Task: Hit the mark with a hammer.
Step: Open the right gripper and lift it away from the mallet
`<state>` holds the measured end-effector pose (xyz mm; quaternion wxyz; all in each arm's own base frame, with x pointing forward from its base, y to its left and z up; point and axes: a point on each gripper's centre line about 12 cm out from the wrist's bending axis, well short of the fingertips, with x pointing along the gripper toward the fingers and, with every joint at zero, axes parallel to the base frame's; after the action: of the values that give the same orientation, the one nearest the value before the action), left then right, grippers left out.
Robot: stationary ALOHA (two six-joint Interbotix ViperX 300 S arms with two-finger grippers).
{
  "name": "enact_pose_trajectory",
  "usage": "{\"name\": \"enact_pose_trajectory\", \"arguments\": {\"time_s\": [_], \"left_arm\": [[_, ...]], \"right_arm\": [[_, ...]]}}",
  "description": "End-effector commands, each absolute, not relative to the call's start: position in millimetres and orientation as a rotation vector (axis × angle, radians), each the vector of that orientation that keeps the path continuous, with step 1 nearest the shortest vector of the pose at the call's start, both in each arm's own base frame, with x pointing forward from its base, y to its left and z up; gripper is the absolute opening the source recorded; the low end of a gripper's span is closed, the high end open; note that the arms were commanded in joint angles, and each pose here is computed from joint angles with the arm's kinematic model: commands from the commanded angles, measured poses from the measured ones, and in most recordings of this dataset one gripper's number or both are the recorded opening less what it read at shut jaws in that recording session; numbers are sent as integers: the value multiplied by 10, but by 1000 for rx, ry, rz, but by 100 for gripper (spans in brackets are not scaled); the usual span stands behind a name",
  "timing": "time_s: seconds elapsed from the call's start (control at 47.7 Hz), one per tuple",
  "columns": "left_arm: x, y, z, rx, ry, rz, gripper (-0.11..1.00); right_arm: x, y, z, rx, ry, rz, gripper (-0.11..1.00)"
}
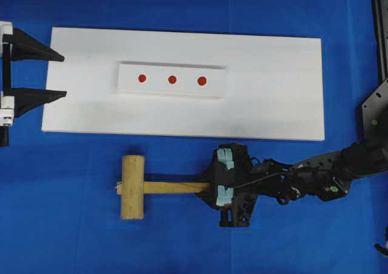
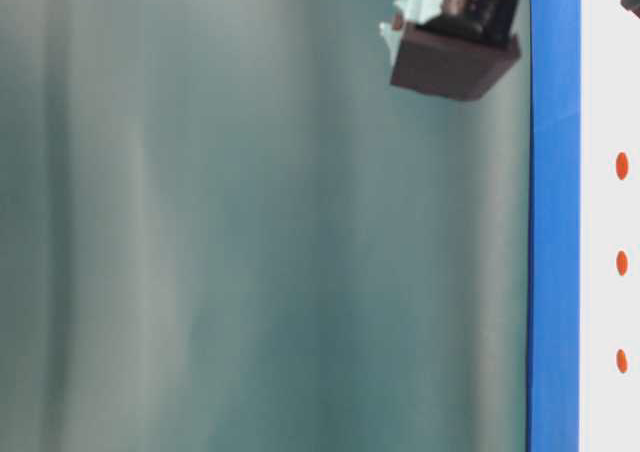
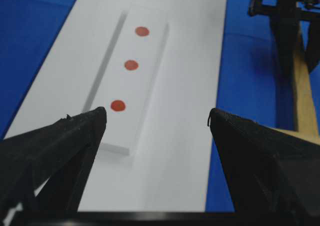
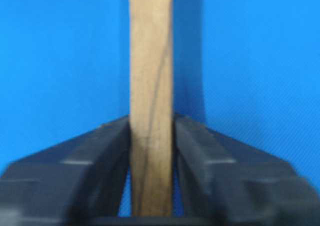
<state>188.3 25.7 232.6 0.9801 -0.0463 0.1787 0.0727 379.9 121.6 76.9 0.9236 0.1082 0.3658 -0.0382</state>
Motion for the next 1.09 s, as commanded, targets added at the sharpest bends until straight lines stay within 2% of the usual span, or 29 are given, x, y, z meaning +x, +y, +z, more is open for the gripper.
{"name": "enact_pose_trajectory", "arguments": {"time_s": [0.0, 0.168, 0.21, 0.587, 0.818, 1.069], "left_arm": [[1905, 263, 2361, -93, 351, 148, 81], [1905, 266, 2361, -93, 350, 149, 81], [1904, 263, 2364, -96, 349, 148, 81], [1900, 266, 2364, -80, 351, 147, 81], [1894, 265, 2377, -74, 344, 146, 81], [1891, 261, 2390, -72, 340, 144, 81]], "right_arm": [[3822, 1199, 826, 228, 736, -79, 40], [3819, 1198, 993, 238, 700, -68, 81], [3811, 1195, 1078, 243, 682, -62, 88], [3666, 1010, 1939, 202, 488, -6, 84], [3498, 498, 2372, 176, 396, -53, 84], [3300, -18, 2609, 179, 373, -97, 84]]}}
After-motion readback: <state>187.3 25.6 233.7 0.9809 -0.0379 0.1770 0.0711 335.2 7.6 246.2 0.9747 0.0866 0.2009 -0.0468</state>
